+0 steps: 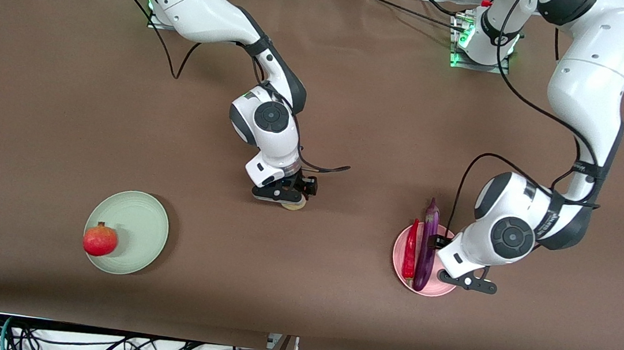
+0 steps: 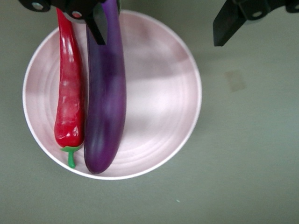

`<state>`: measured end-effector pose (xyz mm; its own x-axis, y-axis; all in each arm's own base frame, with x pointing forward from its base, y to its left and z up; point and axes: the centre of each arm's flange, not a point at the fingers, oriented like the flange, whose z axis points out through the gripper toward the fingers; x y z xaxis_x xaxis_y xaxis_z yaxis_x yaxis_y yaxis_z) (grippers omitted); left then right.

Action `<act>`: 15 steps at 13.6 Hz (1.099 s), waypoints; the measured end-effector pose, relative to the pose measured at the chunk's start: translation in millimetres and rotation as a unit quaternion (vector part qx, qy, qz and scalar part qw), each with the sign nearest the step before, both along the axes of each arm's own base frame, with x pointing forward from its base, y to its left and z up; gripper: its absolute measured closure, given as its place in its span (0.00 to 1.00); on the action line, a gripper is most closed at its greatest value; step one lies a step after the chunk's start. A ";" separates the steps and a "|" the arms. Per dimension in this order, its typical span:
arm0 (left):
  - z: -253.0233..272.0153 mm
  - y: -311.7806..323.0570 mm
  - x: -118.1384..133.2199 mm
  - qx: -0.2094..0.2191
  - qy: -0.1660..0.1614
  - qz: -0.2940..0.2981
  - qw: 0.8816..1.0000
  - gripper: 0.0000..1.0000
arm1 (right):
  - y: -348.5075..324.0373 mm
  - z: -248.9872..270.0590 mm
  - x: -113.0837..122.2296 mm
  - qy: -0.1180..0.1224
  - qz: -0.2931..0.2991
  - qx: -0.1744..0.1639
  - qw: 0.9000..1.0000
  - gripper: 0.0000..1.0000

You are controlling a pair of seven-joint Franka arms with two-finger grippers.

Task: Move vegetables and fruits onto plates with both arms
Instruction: 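Release the eggplant with the left gripper while the right gripper carries the peach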

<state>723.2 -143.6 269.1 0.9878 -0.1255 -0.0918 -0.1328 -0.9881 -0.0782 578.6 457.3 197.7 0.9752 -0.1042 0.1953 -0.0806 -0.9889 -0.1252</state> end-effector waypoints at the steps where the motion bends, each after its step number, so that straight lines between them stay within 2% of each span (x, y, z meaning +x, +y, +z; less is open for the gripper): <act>1: 21.9 2.6 -2.3 0.010 0.005 0.002 1.000 0.00 | -4.8 0.8 4.5 -0.004 -0.003 -0.004 1.000 0.17; 3: 72.3 5.6 -11.1 0.024 0.012 0.008 1.000 0.00 | -19.5 16.1 23.2 -0.021 -0.008 -0.012 1.000 0.17; 4: 98.3 6.2 -17.6 0.022 0.016 0.015 1.000 0.00 | -34.5 35.9 40.7 -0.027 -0.003 -0.028 0.999 0.17; 7: 162.8 17.2 -38.1 0.018 0.031 0.036 0.999 0.00 | -121.2 98.9 101.9 -0.005 0.044 -0.085 0.995 0.17; 10: 221.8 41.4 -61.4 -0.010 0.049 0.063 0.997 0.00 | -227.0 108.3 145.0 0.009 0.099 -0.111 0.989 0.17; 13: 280.7 65.4 -90.1 -0.025 0.036 0.036 0.998 0.00 | -310.2 92.1 164.7 0.026 0.141 -0.128 0.981 0.17; 15: 307.8 80.9 -119.6 -0.046 0.032 0.048 0.997 0.00 | -345.8 73.3 169.1 0.040 0.172 -0.135 0.975 0.17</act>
<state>603.5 -62.7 576.9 0.9883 -0.0423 -0.1469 -0.0401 -0.9990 0.0181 747.6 111.4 271.0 0.9566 0.2767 0.0916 0.2632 -0.9551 0.1363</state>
